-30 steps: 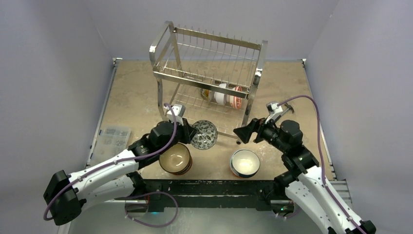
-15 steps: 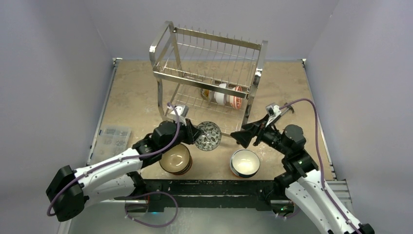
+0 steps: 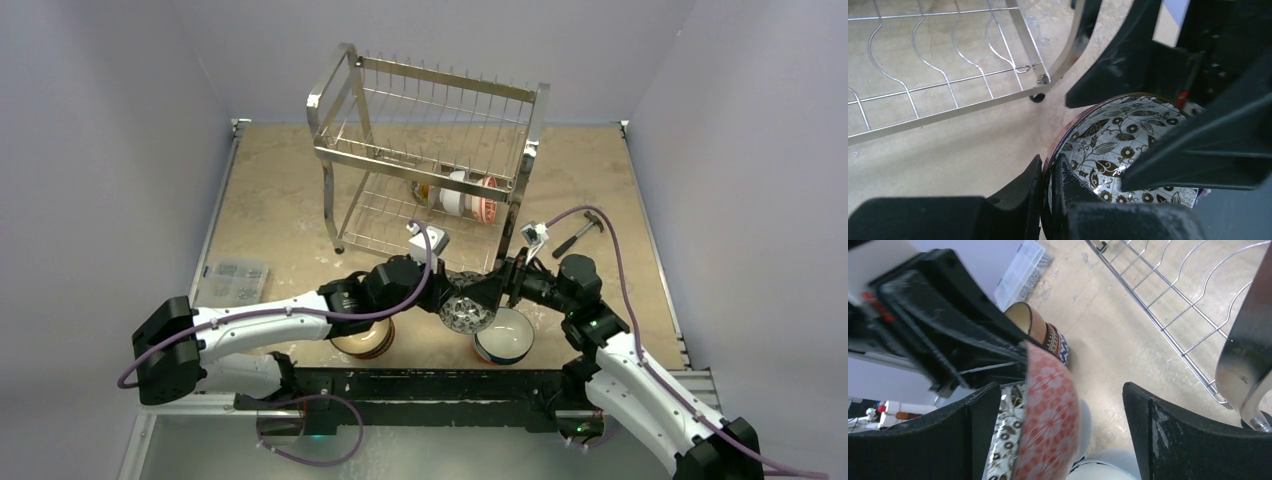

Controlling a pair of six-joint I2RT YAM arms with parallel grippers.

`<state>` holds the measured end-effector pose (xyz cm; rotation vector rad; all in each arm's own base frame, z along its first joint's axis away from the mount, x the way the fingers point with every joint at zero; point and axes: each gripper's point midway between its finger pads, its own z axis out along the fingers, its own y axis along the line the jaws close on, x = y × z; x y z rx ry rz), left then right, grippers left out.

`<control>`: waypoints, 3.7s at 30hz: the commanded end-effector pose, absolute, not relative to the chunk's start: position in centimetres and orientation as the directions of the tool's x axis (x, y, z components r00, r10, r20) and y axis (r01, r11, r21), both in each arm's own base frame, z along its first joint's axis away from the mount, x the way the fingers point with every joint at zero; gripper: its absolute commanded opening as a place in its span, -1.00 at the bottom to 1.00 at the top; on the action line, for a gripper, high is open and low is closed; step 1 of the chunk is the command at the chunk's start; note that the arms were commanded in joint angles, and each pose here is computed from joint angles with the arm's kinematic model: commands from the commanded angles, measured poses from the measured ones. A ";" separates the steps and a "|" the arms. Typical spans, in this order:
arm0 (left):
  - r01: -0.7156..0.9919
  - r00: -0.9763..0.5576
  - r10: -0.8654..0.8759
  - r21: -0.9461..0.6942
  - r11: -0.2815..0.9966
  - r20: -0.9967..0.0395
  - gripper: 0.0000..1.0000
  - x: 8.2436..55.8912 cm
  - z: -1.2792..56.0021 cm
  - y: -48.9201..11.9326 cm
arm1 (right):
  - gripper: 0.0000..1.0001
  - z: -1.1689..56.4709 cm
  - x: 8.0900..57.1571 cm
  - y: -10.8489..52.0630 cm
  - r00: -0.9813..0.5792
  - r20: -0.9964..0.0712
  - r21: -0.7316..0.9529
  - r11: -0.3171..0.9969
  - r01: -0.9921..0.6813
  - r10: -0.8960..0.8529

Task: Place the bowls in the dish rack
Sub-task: Place the bowl in the dish rack.

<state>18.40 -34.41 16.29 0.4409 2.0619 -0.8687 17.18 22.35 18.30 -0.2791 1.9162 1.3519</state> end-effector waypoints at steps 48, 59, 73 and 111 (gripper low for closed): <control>0.514 -0.501 -0.188 -0.465 0.721 -0.845 0.98 19.2 21.9 -32.2 | -1.00 19.2 18.6 22.2 -0.628 -0.750 0.636 0.485 -0.600 0.206; 0.523 -0.651 -0.318 -0.711 0.471 -0.690 0.98 19.4 23.8 -31.4 | -1.00 20.4 19.2 22.7 -0.604 -0.767 0.625 0.459 -0.631 0.215; 0.422 -0.736 -0.375 -0.815 0.396 -0.563 0.98 22.5 22.6 -28.5 | -1.00 22.0 21.2 24.3 -0.615 -0.772 0.612 0.445 -0.654 0.158; 0.453 -0.844 -0.213 -0.867 0.209 -0.493 0.96 18.3 21.5 -32.1 | -1.00 19.3 22.9 25.0 -0.657 -0.717 0.680 0.441 -0.586 0.234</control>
